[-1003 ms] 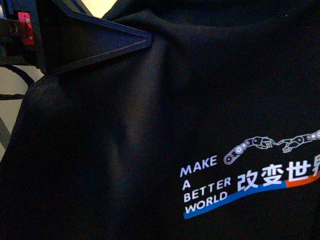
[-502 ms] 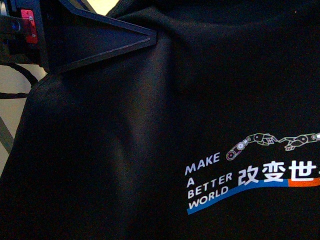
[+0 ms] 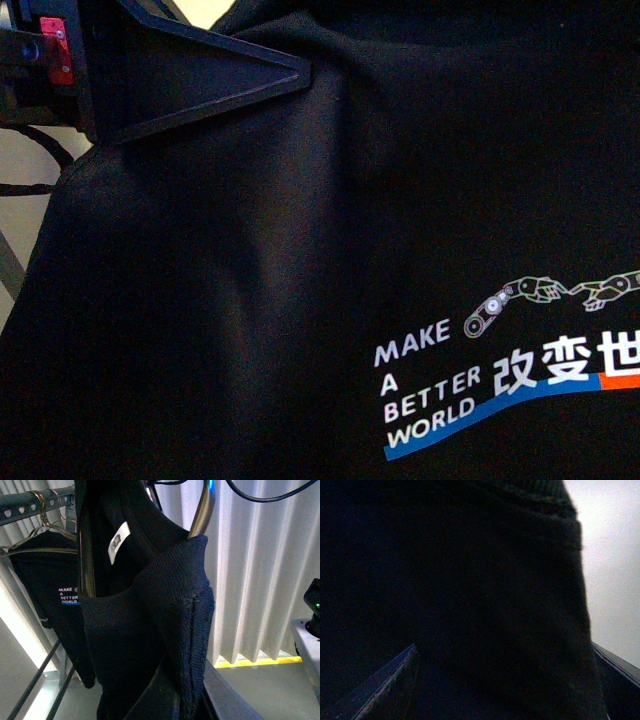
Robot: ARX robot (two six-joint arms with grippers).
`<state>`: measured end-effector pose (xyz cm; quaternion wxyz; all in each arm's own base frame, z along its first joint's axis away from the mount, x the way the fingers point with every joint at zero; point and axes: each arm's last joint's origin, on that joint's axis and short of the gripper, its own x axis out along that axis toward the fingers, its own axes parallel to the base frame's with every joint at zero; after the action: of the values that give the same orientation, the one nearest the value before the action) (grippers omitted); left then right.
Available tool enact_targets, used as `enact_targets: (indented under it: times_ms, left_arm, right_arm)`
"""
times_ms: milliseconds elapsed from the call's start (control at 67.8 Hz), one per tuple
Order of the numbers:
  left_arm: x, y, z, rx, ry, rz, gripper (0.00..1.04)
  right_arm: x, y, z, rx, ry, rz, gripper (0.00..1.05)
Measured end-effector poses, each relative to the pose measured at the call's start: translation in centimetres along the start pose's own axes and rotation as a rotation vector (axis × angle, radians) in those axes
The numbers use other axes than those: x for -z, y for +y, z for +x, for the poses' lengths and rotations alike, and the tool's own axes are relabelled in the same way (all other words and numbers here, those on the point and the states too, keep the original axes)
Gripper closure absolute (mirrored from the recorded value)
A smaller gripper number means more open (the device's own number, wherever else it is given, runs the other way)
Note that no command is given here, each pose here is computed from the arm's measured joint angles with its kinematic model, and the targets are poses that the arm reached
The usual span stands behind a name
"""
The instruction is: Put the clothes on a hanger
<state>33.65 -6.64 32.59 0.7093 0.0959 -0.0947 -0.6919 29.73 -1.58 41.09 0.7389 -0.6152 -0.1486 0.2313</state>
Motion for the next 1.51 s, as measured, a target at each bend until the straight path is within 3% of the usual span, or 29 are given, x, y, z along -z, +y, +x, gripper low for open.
enact_targets:
  times_ms: [398,694,930,989,1107,1195,1505]
  left_arm:
    - [0.0,0.0,0.0,0.000,0.000,0.001,1.01]
    - [0.0,0.0,0.0,-0.004,0.001,0.000,1.01]
    - [0.0,0.0,0.0,-0.017,0.005,-0.001,1.01]
    - [0.0,0.1,0.0,-0.019,0.005,-0.005,1.00]
    - [-0.4,0.0,0.0,-0.002,-0.001,0.020,0.80]
    - [-1.0,0.0,-0.1,-0.001,-0.004,0.044,0.59]
    - [-1.0,0.0,0.0,0.000,-0.004,0.050,0.18]
  right_arm:
    - [-1.1,-1.0,1.8,0.068,-0.066,-0.085,0.08]
    - [-0.8,0.5,2.1,0.035,-0.064,-0.084,0.50]
    - [0.3,1.8,1.9,0.019,-0.056,-0.065,0.76]
    - [0.5,1.9,1.6,0.024,-0.054,-0.058,0.88]
    - [1.0,2.4,1.4,0.018,-0.046,-0.070,0.95]
    - [1.5,2.9,1.2,0.007,-0.044,-0.059,0.96]
    - [2.2,4.3,0.5,-0.038,-0.033,-0.028,0.96]
